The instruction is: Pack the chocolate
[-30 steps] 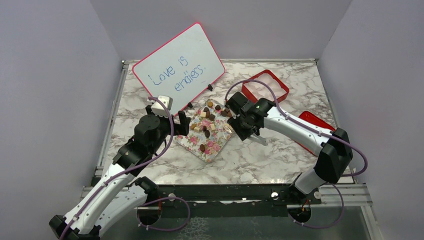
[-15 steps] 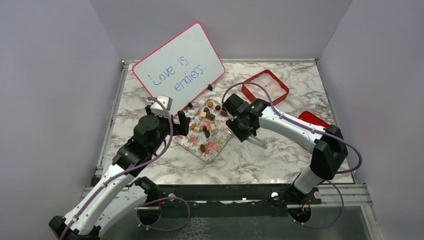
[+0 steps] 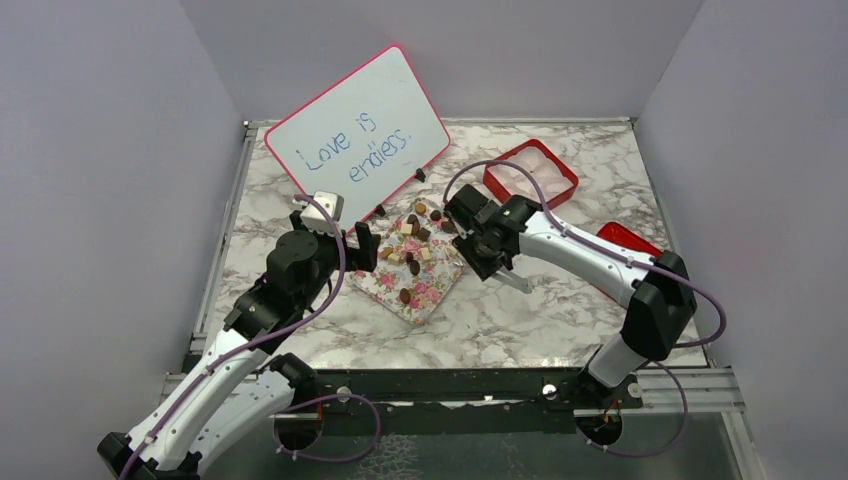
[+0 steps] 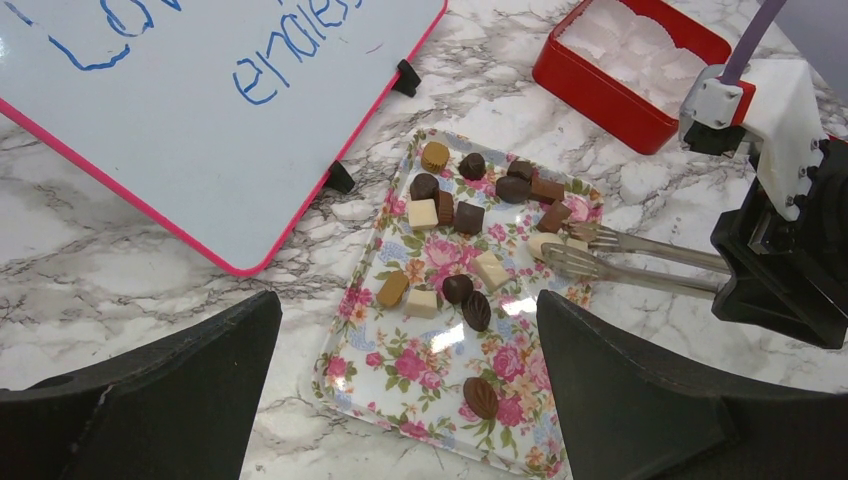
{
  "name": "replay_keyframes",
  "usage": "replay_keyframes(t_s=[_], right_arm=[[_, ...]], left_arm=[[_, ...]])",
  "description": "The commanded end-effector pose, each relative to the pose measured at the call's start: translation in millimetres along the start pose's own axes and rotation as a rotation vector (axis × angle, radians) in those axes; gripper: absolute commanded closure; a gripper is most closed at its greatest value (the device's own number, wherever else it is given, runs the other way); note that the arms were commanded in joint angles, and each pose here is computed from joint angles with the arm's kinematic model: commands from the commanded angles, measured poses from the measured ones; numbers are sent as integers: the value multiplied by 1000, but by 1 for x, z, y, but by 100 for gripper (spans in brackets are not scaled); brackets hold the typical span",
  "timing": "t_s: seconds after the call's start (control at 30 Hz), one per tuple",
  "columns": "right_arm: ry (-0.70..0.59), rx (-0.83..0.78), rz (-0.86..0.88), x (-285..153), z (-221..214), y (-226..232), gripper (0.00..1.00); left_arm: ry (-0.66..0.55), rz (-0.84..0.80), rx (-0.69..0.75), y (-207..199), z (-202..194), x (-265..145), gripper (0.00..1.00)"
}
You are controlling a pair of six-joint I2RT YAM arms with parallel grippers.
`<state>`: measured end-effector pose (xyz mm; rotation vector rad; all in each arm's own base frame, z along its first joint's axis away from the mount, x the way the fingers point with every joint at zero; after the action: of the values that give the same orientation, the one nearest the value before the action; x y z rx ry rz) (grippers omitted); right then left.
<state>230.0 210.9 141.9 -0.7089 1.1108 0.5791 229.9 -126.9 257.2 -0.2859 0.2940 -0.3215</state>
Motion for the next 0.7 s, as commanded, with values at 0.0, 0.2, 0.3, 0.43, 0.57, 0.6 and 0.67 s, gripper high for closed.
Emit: replay_keyframes(t_s=[0.0,0.2,0.3,0.43,0.57,0.6,0.67], right_arm=[[-74,35,-23,-26,10,-6,62],[-155,84,-32,-48,23,-11,63],[-185,107,-60,-57,32,-18,63],[-196,149,-148,-65,45,-40,64],[-233,273,-199,-65,57,-98,65],[-244,301,-204,-63,57,-110,65],[-257,352,-215,-56,55,-135,65]], left_arm=[[-18,-4,6,1,2,-2,1],[-15,-15,1,-1,1,-2,1],[-12,-24,-3,-3,1,-2,1],[-4,-44,-16,-6,-1,-3,1],[15,-56,-21,-8,-5,-1,1],[20,-55,-19,-8,-7,-1,1],[28,-53,-15,-7,-9,1,1]])
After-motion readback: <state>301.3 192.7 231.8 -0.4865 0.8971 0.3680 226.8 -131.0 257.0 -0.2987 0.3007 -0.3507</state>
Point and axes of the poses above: each gripper's point midway between its finger pads, its own x axis out along the fingers, its own y axis along the line the jaws close on, z = x × y, the point moved 2 cm from there along -x, back along the fingers, and after that the axes turned 10 degrees about -x, right-handed, at the moved point
